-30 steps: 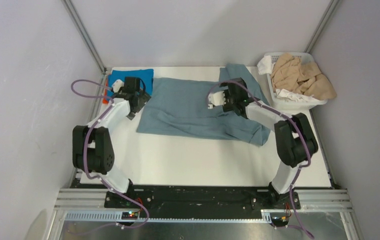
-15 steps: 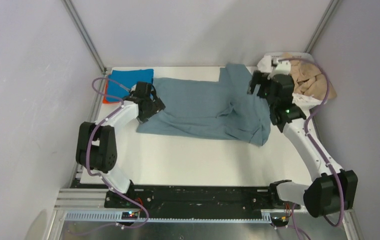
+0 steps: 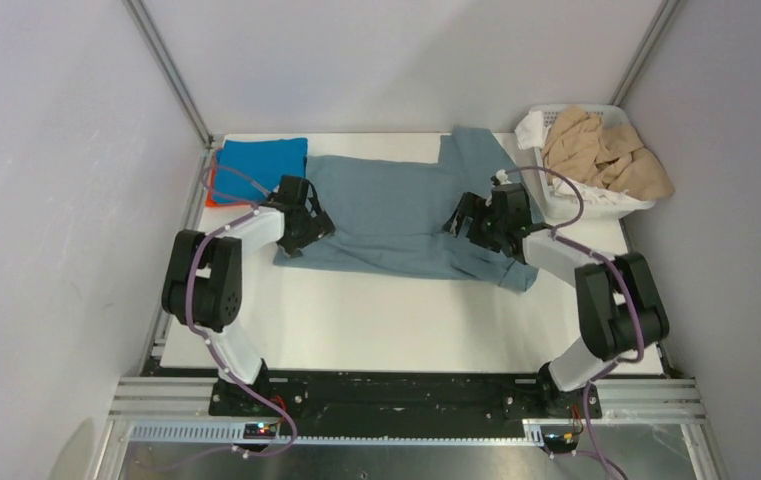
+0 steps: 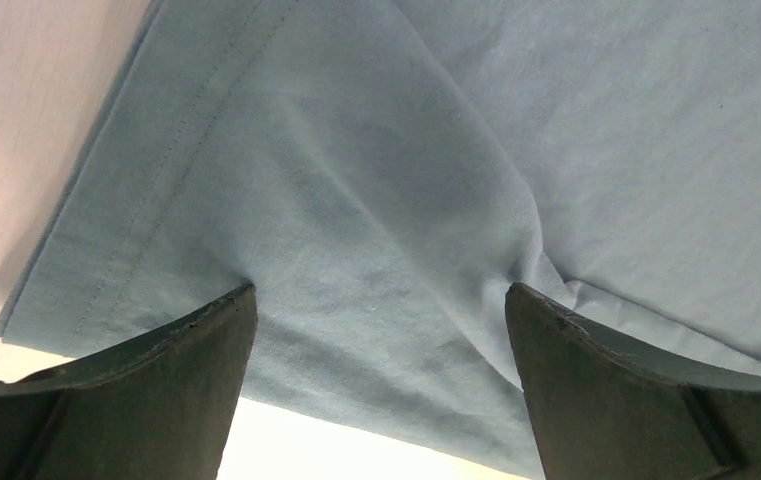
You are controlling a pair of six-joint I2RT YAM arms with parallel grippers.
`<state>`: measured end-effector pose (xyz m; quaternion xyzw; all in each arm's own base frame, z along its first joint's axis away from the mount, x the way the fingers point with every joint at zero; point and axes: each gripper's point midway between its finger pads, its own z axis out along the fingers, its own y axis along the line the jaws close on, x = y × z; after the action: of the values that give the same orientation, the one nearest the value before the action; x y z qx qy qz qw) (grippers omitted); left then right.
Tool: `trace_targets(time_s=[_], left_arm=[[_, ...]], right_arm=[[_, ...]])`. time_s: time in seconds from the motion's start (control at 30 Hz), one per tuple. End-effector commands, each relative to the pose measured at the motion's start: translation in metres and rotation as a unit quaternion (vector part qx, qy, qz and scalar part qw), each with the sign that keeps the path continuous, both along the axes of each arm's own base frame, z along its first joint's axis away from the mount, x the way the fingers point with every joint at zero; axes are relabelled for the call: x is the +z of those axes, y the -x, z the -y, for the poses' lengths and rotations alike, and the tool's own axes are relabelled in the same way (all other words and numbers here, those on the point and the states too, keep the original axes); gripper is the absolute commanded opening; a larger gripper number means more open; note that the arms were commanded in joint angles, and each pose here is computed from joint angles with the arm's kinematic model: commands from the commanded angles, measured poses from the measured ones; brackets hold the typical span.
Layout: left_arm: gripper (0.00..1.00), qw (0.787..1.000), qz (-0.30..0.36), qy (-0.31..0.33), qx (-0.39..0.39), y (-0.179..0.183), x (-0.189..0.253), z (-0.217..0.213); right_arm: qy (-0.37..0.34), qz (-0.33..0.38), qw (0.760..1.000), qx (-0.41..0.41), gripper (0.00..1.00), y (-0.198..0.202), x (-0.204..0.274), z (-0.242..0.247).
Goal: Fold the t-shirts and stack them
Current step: Fold the flattened tshirt in 1/3 of the way
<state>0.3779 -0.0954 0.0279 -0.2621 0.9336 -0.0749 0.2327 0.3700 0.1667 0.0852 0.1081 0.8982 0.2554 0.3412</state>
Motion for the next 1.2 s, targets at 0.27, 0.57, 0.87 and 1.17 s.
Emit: trace_targets(time_s=[0.27, 0.57, 0.87, 1.17], left_arm=[[1.0, 0.999, -0.019, -0.034, 0.01, 0.025, -0.019, -0.023], [1.0, 0.999, 0.004, -0.033, 0.012, 0.025, -0.002, -0.025], [1.0, 0.997, 0.067, 0.006, -0.034, 0.012, 0.046, -0.003], [1.0, 0.998, 0.031, 0.013, -0.054, -0.003, 0.02, 0.009]], right_arm=[[-0.032, 0.086, 0.995, 0.025, 1.0, -0.112, 0.011, -0.053], [0.053, 0.075, 0.996, -0.006, 0.99, -0.168, 0.043, -0.061], [0.179, 0.017, 0.981, -0.075, 0.95, -0.041, 0.051, 0.056], [0.192, -0.094, 0.969, -0.123, 0.77, 0.059, 0.003, 0.131]])
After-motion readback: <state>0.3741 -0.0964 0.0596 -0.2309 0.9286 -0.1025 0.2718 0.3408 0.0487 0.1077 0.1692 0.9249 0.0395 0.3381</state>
